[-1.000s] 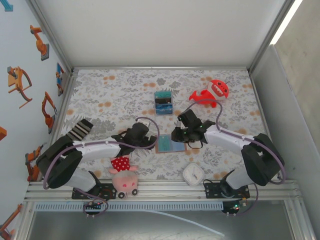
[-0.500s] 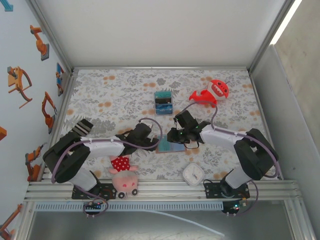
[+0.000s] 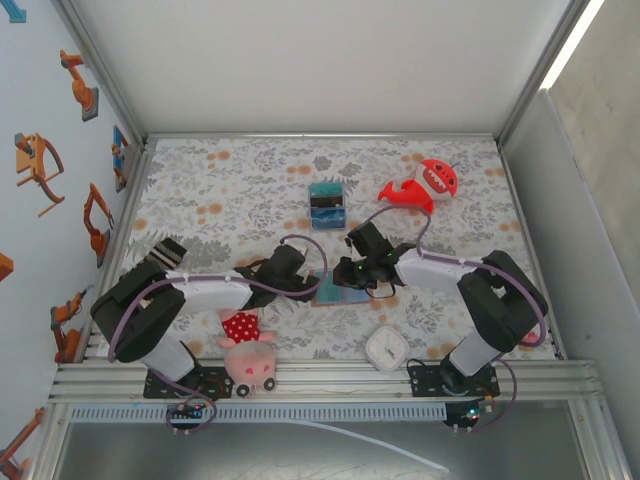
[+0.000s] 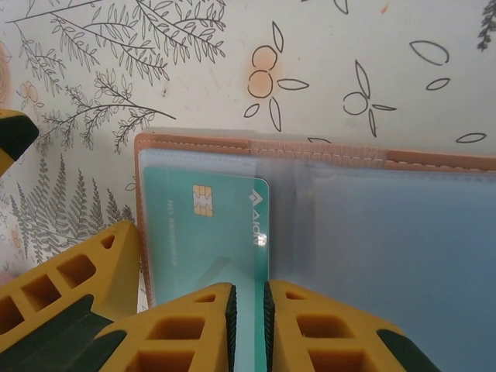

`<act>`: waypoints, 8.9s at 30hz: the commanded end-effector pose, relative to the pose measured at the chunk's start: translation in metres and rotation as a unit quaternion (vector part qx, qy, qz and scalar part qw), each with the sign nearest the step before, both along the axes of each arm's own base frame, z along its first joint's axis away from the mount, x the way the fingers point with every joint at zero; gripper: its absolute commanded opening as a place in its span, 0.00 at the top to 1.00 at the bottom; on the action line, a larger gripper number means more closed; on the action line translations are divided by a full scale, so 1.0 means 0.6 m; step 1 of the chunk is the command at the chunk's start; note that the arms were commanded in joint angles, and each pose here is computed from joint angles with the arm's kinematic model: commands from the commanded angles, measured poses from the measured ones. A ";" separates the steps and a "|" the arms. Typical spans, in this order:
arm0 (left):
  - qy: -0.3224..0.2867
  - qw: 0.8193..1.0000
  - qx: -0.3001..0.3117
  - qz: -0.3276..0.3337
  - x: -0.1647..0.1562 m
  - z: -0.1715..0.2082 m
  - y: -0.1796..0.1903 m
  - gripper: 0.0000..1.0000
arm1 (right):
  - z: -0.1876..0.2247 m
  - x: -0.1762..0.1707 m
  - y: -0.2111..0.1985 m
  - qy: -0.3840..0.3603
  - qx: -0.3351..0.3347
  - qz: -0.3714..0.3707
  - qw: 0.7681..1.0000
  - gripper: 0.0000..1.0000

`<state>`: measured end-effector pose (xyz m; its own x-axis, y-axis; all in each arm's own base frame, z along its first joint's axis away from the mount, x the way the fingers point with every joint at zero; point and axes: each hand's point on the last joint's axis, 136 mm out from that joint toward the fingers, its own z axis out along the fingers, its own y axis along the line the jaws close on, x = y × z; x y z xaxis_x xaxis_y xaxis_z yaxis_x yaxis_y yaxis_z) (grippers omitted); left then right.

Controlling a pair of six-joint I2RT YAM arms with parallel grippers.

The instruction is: Take the credit cards out of the card holder

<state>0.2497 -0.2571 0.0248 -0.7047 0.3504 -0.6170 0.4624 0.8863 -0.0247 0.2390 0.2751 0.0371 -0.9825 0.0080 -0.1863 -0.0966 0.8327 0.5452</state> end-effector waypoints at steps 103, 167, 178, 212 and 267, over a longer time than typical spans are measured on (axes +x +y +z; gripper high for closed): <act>-0.128 0.988 0.078 -0.047 0.050 0.092 -0.074 0.03 | 0.011 0.009 -0.034 -0.014 0.015 -0.021 1.000 1.00; -0.064 0.988 0.133 -0.037 0.028 0.006 -0.044 0.03 | -0.004 -0.024 -0.038 0.033 0.080 -0.053 0.995 0.75; -0.058 0.988 0.136 -0.034 0.027 0.002 -0.042 0.03 | -0.020 -0.032 -0.029 0.049 0.101 -0.052 0.992 0.75; -0.077 0.992 0.094 -0.032 0.038 0.030 -0.049 0.03 | 0.007 -0.021 -0.064 -0.004 0.049 -0.053 0.997 1.00; -0.181 0.955 -0.220 -0.077 0.044 0.359 0.087 0.03 | 0.259 0.026 -0.011 -0.253 0.037 0.172 0.951 1.00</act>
<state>0.2912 -0.1831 0.2327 -0.4037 0.0317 -0.9143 0.4811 0.8574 -0.1827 0.2586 0.2596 0.1840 -0.7485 -0.2095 -0.6292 -0.5619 0.7043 0.4338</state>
